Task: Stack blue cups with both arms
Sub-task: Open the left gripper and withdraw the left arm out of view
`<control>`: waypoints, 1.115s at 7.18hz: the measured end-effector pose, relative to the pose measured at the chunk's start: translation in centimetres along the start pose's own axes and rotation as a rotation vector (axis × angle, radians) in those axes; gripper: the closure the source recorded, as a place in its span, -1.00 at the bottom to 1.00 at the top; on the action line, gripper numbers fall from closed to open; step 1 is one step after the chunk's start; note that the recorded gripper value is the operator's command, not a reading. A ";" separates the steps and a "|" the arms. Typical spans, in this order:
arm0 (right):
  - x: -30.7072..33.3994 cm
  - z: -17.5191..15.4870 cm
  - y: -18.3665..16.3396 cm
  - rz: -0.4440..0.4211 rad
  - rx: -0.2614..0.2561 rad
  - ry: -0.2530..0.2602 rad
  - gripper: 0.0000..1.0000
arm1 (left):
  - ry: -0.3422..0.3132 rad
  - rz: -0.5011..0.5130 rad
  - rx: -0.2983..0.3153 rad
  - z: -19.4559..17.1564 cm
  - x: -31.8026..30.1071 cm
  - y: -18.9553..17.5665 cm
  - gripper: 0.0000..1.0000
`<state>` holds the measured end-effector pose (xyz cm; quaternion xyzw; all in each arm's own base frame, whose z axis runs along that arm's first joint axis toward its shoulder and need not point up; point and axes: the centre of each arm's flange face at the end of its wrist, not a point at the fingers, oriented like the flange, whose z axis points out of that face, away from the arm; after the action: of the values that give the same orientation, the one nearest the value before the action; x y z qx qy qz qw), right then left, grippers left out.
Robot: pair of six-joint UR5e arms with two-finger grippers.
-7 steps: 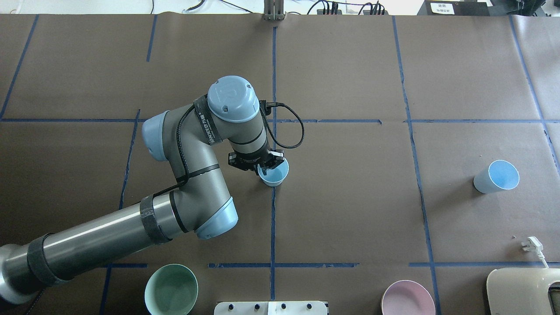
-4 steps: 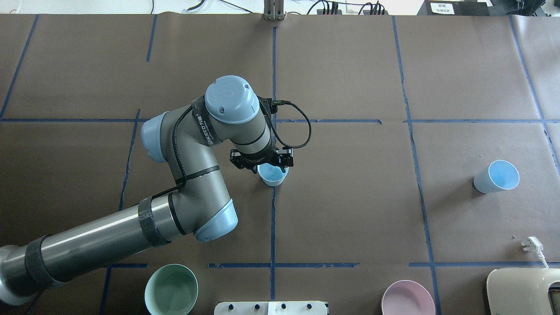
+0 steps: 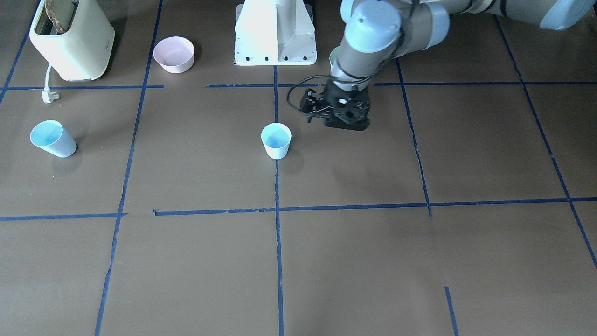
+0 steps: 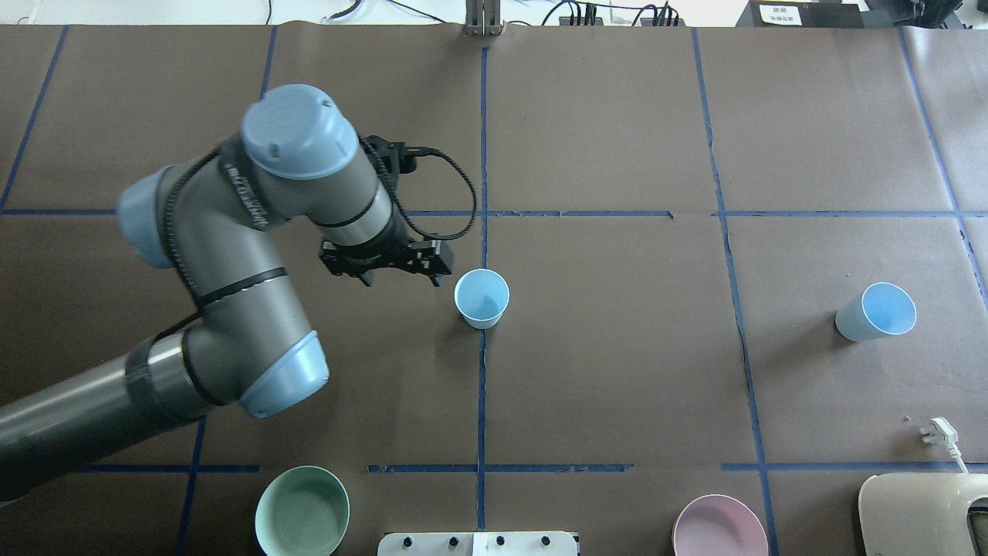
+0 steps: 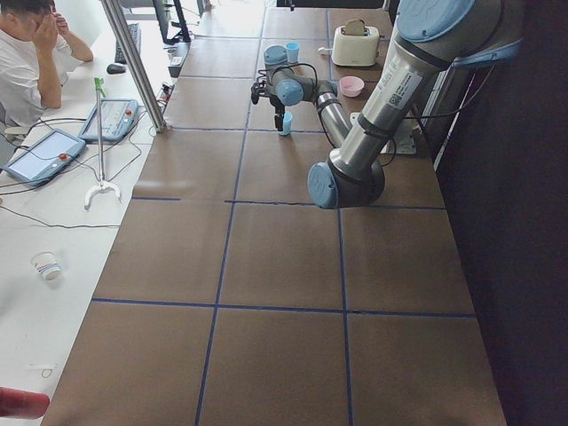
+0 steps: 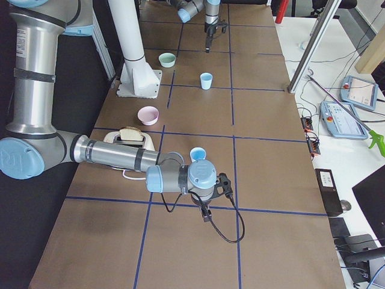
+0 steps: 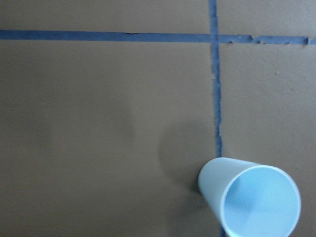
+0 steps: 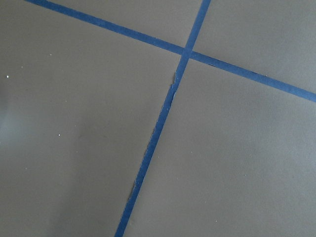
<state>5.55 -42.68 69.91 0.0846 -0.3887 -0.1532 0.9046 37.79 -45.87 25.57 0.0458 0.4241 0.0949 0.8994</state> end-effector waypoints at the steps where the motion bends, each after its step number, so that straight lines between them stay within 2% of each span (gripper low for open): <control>1: -0.1 0.0 -0.1 0.000 0.000 0.000 -1.00 | -0.042 0.077 -0.011 -2.0 -7.2 -0.1 -1.00; 3: -0.6 0.1 -0.7 0.009 0.000 0.000 -1.00 | -0.127 0.208 -0.041 -5.6 -24.5 0.1 -1.00; 4: -1.0 0.1 -1.3 0.016 0.001 0.000 -1.00 | -0.166 0.224 -0.050 -7.7 -33.9 0.6 -1.00; 5: -1.6 -0.1 -2.2 0.026 0.006 0.001 -1.00 | -0.182 0.193 -0.060 -9.5 -42.5 2.2 -1.00; 6: -2.4 -0.4 -3.0 0.041 0.013 0.001 -1.00 | -0.167 0.126 -0.065 -10.6 -49.6 5.3 -1.00; 7: -3.8 -0.8 -3.9 0.075 0.020 0.000 -1.00 | -0.140 0.061 -0.059 -10.8 -54.1 8.6 -1.00; 8: -6.1 -0.8 -5.0 0.130 0.026 -0.007 -1.00 | -0.119 0.026 -0.049 -10.6 -55.8 10.5 -1.00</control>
<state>1.13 -45.28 63.87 0.0704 -0.3983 -0.0895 0.9101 -6.52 -47.23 62.59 0.0349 0.3671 0.1137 0.9226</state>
